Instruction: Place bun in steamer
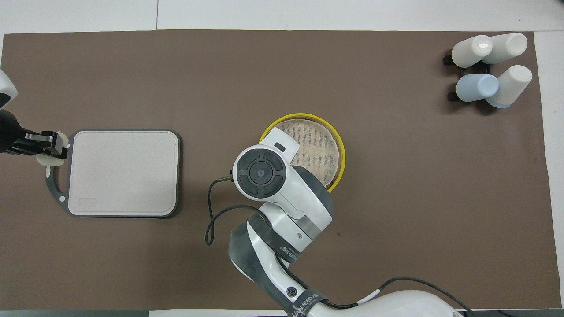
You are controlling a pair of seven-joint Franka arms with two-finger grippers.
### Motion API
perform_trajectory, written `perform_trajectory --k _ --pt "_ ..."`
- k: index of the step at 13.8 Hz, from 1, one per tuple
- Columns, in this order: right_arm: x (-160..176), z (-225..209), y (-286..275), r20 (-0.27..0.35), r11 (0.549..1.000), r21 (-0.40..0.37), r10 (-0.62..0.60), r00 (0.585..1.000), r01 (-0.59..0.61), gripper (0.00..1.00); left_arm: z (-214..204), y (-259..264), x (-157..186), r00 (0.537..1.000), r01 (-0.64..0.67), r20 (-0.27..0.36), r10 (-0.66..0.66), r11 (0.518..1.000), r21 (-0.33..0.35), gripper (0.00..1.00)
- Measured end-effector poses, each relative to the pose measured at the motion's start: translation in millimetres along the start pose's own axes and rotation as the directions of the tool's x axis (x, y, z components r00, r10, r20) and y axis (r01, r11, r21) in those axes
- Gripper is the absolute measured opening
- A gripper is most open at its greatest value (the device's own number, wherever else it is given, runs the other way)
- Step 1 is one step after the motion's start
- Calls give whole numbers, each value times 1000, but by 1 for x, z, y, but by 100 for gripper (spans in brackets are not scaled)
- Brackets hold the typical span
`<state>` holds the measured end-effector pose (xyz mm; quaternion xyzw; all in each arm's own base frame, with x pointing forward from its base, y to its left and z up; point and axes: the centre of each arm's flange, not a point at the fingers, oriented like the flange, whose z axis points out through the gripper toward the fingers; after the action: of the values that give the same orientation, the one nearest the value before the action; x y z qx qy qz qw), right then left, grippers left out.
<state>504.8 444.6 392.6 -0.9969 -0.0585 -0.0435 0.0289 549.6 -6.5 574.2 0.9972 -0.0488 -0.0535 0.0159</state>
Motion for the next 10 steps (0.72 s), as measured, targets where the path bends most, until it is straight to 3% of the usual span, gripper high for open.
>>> perform_trajectory --k 1,2,4,7,8,10 --pt "4 -8 1 2 1000 -4 -9 1000 9 11 0 0 0 1000 0 0 0 1000 0 28" --pt "11 -18 6 7 1000 -12 -22 1000 22 8 0 0 0 1000 0 0 0 1000 -1 28" --pt "32 -48 38 61 997 -61 -44 997 48 8 0 0 0 1000 1 0 -1 1000 -4 28" --pt "59 -126 131 148 991 -95 -78 986 92 8 0 7 1 999 41 -7 -41 999 -22 28" --pt "59 -151 170 181 990 -99 -84 980 103 8 0 24 4 997 74 -20 -75 997 -30 28" --pt "50 -192 253 264 987 -88 -109 958 137 8 6 105 14 983 167 -71 -170 985 -41 28"
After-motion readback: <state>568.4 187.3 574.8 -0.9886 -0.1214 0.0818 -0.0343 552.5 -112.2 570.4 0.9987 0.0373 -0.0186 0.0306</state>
